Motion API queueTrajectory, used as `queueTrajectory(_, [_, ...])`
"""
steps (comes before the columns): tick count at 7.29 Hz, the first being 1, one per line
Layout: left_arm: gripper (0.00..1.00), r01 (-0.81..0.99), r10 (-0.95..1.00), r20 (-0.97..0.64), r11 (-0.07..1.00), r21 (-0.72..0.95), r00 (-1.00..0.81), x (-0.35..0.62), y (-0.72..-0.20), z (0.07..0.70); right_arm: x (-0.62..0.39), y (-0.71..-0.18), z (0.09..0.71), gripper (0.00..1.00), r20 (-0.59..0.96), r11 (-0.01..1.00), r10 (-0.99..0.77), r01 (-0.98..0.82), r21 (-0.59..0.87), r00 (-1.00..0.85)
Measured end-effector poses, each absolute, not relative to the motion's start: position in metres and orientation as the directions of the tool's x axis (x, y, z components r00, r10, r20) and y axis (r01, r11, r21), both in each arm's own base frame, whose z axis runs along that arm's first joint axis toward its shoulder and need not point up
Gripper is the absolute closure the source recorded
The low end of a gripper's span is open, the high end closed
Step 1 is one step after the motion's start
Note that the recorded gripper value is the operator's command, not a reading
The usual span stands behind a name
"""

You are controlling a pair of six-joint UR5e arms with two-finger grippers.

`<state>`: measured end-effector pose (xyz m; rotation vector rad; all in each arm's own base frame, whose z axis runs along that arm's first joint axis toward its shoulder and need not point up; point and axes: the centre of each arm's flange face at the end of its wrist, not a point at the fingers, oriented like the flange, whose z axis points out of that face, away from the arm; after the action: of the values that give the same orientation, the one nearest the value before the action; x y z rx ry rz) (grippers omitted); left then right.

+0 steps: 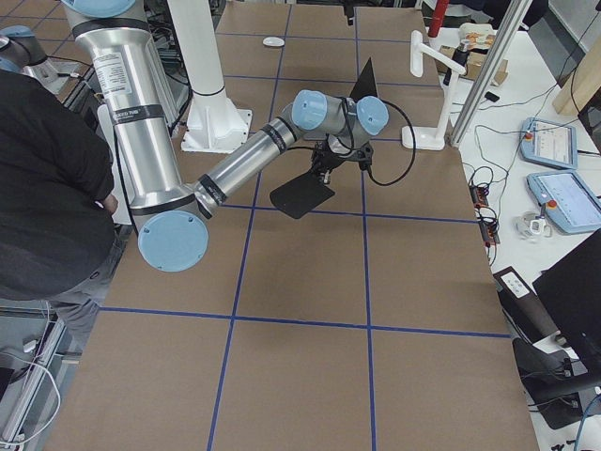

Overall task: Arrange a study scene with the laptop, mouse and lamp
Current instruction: 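Carry the black mouse pad in with the right gripper beside the laptop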

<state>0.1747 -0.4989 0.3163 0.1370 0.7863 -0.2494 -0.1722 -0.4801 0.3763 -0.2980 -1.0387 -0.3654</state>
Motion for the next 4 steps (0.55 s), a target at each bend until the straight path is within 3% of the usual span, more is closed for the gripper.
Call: queueTrajectory(4, [0.00, 0.286, -0.181, -0.713, 0.958, 0.029, 0.678, 0.168, -0.503, 0.317, -0.290, -0.508, 0.363, 1.00, 0.884, 0.871, -0.251, 0.491, 0.029, 0.394])
